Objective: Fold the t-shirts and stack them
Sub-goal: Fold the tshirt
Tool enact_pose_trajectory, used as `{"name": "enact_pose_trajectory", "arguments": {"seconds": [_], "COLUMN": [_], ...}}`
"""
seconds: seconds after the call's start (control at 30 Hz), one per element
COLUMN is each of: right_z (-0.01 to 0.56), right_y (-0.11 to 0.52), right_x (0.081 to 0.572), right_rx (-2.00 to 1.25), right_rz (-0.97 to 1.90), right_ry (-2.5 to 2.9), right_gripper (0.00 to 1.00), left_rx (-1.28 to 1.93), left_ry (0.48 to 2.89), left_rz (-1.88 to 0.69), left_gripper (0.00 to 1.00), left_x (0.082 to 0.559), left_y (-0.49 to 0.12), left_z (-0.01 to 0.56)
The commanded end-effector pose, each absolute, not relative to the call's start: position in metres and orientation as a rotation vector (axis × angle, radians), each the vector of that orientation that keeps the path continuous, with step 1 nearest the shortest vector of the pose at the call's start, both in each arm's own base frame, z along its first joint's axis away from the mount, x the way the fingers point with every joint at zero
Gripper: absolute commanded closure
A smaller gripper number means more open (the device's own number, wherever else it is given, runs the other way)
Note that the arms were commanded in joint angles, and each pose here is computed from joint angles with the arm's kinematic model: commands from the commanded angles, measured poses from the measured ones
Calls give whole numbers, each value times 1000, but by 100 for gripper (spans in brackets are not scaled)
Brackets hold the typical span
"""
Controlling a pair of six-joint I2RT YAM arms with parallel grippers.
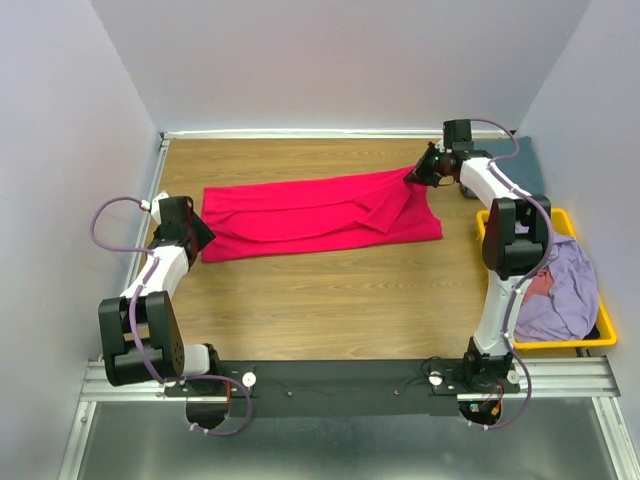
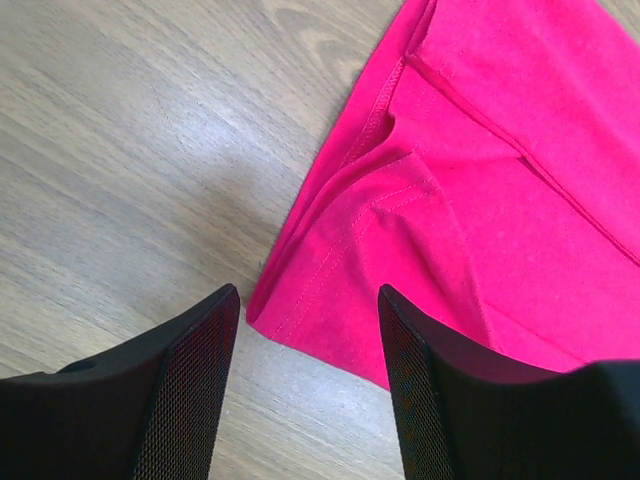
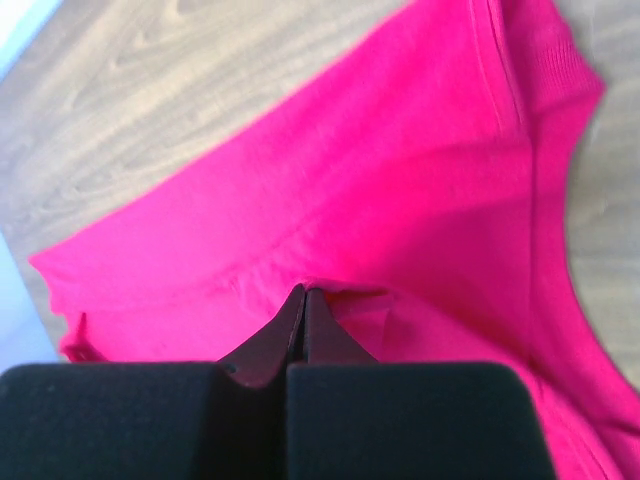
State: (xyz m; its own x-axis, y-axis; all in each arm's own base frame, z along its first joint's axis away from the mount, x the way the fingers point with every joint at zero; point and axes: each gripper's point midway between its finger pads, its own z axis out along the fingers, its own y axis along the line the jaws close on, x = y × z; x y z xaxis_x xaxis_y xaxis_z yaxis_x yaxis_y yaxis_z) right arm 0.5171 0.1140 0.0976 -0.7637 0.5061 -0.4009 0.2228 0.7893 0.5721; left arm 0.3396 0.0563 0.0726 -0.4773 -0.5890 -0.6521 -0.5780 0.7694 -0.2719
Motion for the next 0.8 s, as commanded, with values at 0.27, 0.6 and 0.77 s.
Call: {"name": "enact_pose_trajectory", "arguments": {"seconds": [0.27,0.6,0.77], "right_z": [82,66,91], "right_y": [107,89,71], "right_x": [556,548,523], "right_rx": [739,748,609], "right_rz": [640,509,387], "right_ry": [2348,2365,2351], "right_gripper": [99,60,46], "left_rx": [-872,-883,-896], "left_ry": [2227,2264,2257], "left_rz": [-42,-69,-60], "left_gripper": [34,34,34], "left_x": [329,329,330], "left_y": [49,44,45], "left_z": [64,54,56]}}
